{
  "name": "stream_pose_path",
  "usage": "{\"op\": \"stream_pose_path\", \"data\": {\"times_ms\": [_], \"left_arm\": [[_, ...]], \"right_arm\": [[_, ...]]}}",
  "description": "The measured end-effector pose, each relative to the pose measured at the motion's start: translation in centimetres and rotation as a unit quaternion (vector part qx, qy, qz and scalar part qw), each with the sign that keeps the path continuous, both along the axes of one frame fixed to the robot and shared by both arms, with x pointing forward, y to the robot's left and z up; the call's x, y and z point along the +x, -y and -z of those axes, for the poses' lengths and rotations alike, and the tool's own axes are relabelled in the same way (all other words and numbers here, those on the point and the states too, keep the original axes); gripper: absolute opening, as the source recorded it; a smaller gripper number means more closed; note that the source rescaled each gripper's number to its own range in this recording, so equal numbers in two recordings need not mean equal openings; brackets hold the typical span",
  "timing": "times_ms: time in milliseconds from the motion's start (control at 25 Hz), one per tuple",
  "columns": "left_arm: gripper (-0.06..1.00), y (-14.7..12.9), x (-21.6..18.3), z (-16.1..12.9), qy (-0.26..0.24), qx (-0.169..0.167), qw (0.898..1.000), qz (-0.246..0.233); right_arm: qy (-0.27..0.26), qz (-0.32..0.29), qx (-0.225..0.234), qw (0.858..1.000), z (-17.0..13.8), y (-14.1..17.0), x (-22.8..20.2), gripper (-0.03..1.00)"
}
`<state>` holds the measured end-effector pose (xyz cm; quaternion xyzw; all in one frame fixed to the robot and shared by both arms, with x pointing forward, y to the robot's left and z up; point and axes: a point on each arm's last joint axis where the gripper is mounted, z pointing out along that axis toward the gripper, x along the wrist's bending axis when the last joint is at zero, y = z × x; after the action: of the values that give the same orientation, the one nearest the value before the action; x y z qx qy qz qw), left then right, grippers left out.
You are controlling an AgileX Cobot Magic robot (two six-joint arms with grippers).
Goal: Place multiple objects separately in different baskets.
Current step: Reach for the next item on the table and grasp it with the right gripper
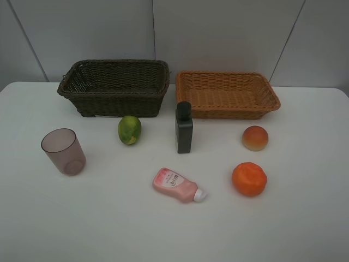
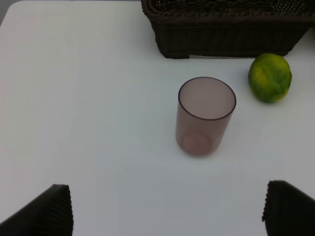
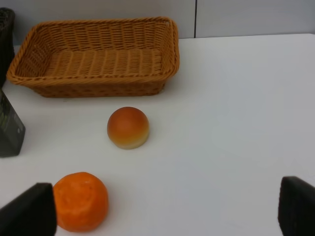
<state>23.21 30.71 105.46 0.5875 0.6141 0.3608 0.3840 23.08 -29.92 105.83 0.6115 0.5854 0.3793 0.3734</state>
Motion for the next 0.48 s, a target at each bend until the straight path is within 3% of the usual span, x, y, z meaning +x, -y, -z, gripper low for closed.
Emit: {"op": "stream_pose_path", "data": {"times_ms": [480], "left_arm": [[1.00, 0.00, 0.00, 0.00, 0.000, 0.000, 1.000, 0.000]], "right_arm": [[0.000, 0.000, 0.000, 1.000, 0.00, 0.00, 0.00, 0.98]]}}
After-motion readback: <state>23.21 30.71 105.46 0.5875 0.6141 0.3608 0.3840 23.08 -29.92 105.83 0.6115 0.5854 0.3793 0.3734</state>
